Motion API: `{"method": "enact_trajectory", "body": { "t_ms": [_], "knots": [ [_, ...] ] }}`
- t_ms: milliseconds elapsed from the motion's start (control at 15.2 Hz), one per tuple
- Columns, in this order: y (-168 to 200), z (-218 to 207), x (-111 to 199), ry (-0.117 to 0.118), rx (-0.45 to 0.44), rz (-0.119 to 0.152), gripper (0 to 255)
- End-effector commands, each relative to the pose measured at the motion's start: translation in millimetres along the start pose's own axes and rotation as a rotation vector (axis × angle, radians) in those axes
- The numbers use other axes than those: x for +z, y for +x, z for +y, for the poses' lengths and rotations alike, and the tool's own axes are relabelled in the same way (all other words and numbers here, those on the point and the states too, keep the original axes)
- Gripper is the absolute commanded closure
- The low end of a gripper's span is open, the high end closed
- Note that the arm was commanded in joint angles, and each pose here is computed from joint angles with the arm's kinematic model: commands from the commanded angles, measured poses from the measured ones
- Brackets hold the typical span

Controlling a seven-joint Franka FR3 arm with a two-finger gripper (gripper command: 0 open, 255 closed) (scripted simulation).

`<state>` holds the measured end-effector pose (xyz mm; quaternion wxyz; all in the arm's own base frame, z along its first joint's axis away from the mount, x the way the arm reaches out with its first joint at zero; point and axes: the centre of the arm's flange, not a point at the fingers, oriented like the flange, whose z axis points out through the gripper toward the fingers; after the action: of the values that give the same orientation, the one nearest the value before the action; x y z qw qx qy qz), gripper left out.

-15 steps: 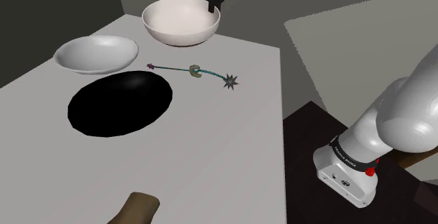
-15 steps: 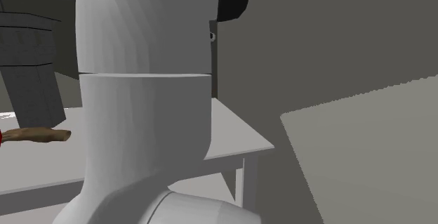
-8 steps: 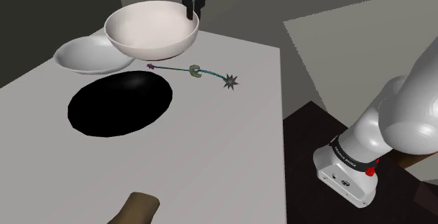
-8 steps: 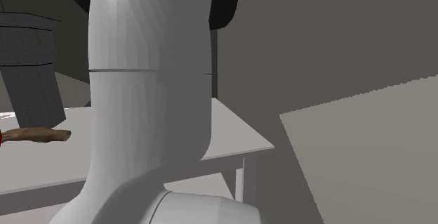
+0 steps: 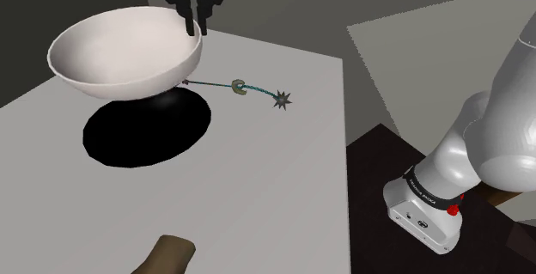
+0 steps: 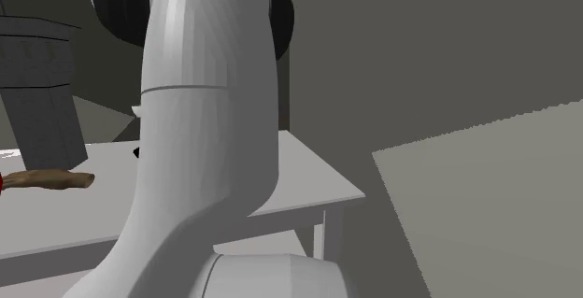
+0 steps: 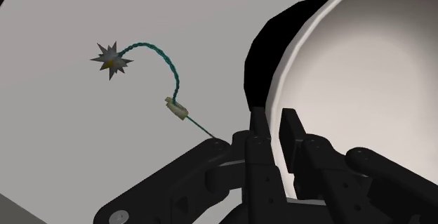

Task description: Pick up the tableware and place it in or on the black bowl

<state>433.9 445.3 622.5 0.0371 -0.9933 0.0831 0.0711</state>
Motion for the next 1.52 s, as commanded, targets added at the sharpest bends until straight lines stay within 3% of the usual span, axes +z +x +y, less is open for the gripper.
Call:
{"method": "enact_trajectory", "body": {
  "t_ms": [0,1254,1452],
  "knots": [
    [-4.8,-12.4,4.3,0.001,0.002,0.001,255],
    [10.0,-6.1,103.3,0.001,0.002,0.001,255],
    [10.1,-6.1,103.9,0.001,0.002,0.001,255]
  ]
}}
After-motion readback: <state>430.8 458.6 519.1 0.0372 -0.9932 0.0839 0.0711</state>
